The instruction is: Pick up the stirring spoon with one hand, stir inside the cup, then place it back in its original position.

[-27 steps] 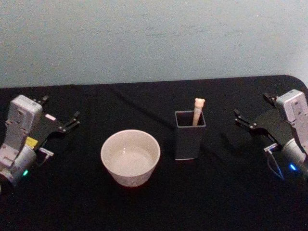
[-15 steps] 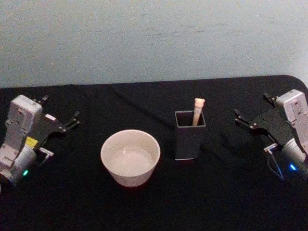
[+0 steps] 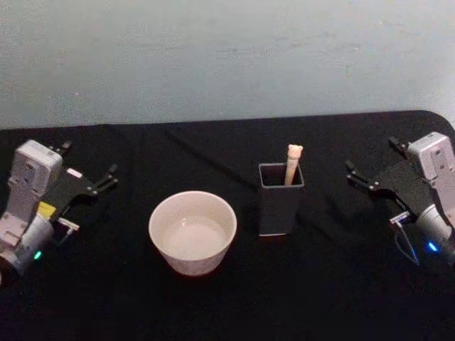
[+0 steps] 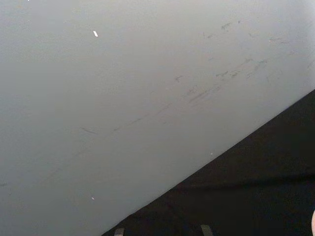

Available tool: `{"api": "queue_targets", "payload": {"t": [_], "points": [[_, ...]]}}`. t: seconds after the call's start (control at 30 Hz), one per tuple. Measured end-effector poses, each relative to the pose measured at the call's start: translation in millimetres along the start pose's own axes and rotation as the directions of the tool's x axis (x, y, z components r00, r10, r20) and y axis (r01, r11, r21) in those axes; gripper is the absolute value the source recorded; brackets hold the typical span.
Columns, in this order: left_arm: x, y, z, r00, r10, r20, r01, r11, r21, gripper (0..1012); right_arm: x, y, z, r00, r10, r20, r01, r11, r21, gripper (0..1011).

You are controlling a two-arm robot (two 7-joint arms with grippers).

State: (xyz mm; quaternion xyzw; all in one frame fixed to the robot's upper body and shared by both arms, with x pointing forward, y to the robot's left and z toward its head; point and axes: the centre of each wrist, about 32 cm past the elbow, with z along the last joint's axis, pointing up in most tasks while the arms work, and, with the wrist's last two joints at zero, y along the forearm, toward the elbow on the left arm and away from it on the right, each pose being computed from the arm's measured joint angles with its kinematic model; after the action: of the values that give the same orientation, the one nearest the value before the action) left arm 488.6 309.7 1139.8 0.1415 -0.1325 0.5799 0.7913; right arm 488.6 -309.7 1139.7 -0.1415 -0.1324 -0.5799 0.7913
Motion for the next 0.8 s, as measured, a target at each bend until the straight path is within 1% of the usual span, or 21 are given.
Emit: {"api": "queue_targets", "payload": {"t": [0.8], "points": [[0.0, 0.0, 0.0, 1.0000, 0.000, 0.000, 0.000, 1.0000, 0.000, 1001, 0.0, 0.0, 0.0, 1.000, 0.000, 0.000, 0.000, 1.000, 0.000, 1002]]}}
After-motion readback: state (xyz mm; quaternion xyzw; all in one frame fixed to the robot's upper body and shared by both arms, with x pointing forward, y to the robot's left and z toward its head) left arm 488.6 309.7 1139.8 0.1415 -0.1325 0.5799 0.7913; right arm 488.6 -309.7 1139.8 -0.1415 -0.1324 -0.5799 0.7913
